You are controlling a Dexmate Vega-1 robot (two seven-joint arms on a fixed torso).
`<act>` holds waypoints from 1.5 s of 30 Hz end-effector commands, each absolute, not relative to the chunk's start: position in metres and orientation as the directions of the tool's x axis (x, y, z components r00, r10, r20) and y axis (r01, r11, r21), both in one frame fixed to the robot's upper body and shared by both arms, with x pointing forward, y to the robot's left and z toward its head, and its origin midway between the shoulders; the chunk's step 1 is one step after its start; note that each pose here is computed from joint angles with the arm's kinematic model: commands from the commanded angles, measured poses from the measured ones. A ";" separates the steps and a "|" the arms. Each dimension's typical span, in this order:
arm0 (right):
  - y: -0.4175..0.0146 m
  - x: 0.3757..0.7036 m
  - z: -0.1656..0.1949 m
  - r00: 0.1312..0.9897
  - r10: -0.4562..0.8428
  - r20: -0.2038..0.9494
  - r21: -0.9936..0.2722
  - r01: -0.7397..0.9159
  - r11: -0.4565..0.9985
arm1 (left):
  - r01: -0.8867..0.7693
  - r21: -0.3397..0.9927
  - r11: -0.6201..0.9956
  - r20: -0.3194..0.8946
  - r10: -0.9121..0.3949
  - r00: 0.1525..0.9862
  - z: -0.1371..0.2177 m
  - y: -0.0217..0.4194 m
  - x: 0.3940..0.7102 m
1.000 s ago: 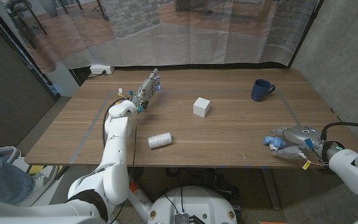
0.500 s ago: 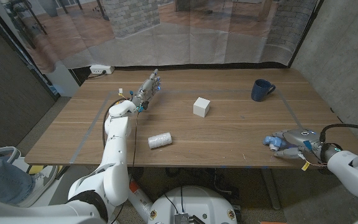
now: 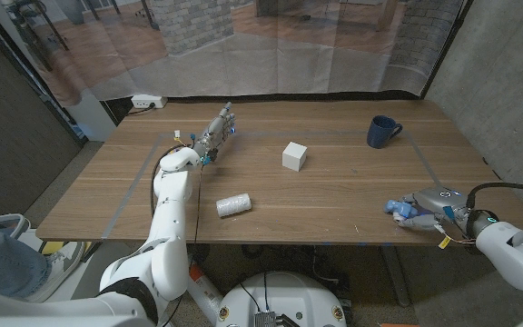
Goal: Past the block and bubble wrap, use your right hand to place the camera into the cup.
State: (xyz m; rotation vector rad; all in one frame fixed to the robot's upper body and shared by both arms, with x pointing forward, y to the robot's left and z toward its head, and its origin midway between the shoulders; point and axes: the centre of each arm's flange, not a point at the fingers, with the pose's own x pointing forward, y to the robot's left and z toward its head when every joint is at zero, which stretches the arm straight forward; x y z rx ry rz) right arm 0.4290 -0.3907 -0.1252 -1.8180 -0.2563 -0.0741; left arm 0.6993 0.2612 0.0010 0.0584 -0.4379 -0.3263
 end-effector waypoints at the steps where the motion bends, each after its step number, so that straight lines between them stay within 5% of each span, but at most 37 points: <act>1: -0.393 0.429 -0.125 0.968 0.124 0.219 -0.944 0.242 -0.225 | 0.301 0.122 0.946 0.402 -0.324 0.856 0.000 0.260 0.703; 45: -0.389 0.408 -0.087 0.937 0.118 0.327 -0.917 0.345 -0.199 | 0.311 0.155 0.938 0.406 -0.347 0.845 0.018 0.262 0.712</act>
